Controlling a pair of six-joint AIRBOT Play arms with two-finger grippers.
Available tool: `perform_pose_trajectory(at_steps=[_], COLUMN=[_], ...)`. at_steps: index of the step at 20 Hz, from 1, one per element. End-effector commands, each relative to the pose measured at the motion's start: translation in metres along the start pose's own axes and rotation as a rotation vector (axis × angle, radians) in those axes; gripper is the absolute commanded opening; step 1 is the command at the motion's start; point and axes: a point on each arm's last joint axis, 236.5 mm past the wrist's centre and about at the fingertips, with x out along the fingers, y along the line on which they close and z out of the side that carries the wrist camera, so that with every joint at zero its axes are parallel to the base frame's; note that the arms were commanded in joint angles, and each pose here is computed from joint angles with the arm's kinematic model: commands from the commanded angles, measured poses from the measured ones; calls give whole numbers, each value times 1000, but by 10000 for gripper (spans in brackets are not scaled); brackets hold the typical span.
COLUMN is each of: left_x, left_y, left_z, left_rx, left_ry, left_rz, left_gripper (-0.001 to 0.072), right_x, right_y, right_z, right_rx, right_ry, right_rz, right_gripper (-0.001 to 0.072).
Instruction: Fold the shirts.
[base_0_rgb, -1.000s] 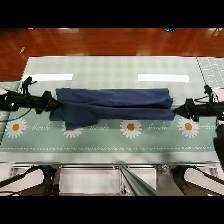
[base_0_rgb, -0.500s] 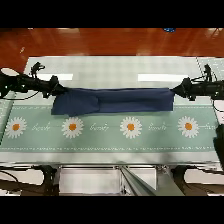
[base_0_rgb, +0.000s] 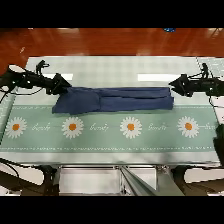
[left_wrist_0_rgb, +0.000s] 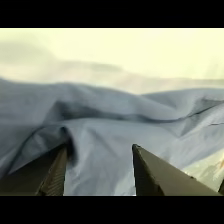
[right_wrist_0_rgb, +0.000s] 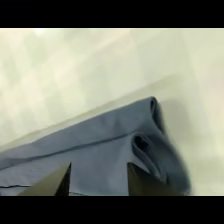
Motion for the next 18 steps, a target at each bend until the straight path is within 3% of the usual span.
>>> perform_pose_trajectory(at_steps=[1, 5, 8, 10, 14, 18], left_x=[-51, -154, -175, -159, -107, -80], left_y=[-8, -36, -58, -61, -52, -55], left_z=[33, 45, 8, -26, -77, -93], left_rx=[36, 175, 285, 308, 303, 314], left_ry=[-126, -390, -498, -513, -405, -330], left_rz=[14, 53, 93, 103, 91, 78], left_gripper=[503, 504, 504, 504, 504, 504], right_x=[-41, -132, -132, -103, -58, -25], right_y=[0, -54, -93, -108, -91, -83], right_z=[14, 19, -9, -34, -44, -48], right_rx=[12, 33, 153, 210, 279, 289], right_ry=[-29, -158, -221, -178, -106, -27], right_rz=[10, -201, -244, -203, 25, 70], right_gripper=[408, 408, 412, 417, 418, 418])
